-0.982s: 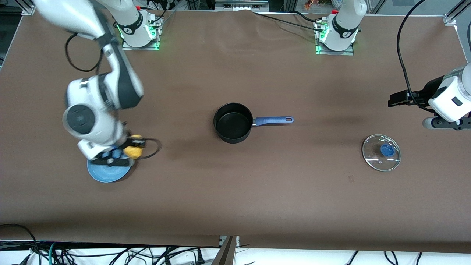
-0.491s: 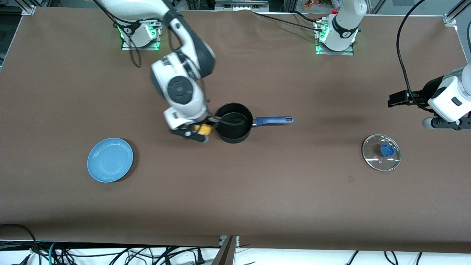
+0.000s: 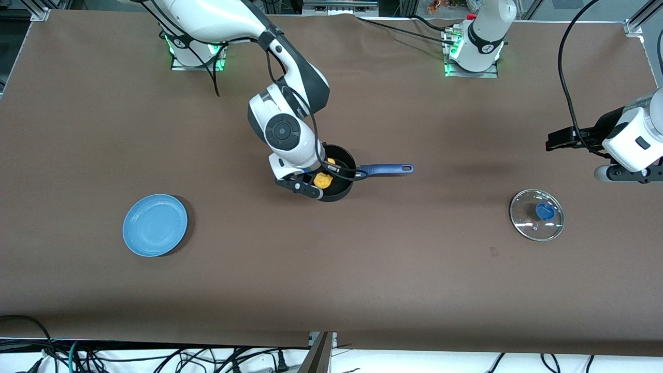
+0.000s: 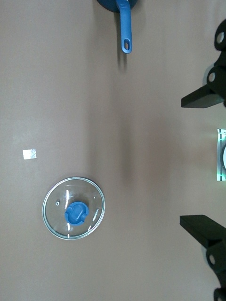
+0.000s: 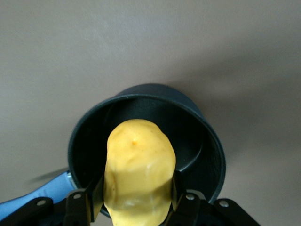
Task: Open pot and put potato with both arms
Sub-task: 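Carry the potato over the saucepan with the right gripper, then lower the potato into the saucepan and open the right gripper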
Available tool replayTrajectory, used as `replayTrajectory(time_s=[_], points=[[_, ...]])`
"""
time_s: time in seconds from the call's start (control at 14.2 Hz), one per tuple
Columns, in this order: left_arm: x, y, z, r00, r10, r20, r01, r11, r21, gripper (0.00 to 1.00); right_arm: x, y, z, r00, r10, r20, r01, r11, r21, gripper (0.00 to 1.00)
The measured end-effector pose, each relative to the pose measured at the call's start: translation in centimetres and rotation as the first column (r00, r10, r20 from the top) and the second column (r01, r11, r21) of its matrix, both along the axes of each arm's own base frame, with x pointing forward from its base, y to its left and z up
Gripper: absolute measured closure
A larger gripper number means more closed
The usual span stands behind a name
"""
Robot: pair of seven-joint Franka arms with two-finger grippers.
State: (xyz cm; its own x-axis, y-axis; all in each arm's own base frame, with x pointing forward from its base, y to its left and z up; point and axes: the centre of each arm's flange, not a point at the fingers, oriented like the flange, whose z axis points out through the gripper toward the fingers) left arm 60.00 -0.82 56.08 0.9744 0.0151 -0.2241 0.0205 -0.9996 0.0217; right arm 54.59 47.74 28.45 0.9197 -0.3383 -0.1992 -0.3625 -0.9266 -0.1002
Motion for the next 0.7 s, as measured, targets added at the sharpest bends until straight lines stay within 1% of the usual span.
replayTrajectory(time_s=[0.35,0.56,0.7], points=[[0.1,0.0,-0.2,1.000,0.000,-0.003,0.000,1.000,0.000,0.00,-0.6,0.0,-5.0,0.999,0.004,-0.051,-0.006,0.999,-0.041,0.40],[0.1,0.0,-0.2,1.000,0.000,-0.004,0.000,1.000,0.000,0.00,-1.0,0.3,-7.1,0.998,0.004,-0.055,-0.007,0.999,-0.047,0.40],[0.1,0.0,-0.2,1.000,0.000,-0.004,0.000,1.000,0.000,0.00,-0.9,0.5,-7.2,0.999,0.002,-0.047,-0.004,0.999,-0.042,0.25]])
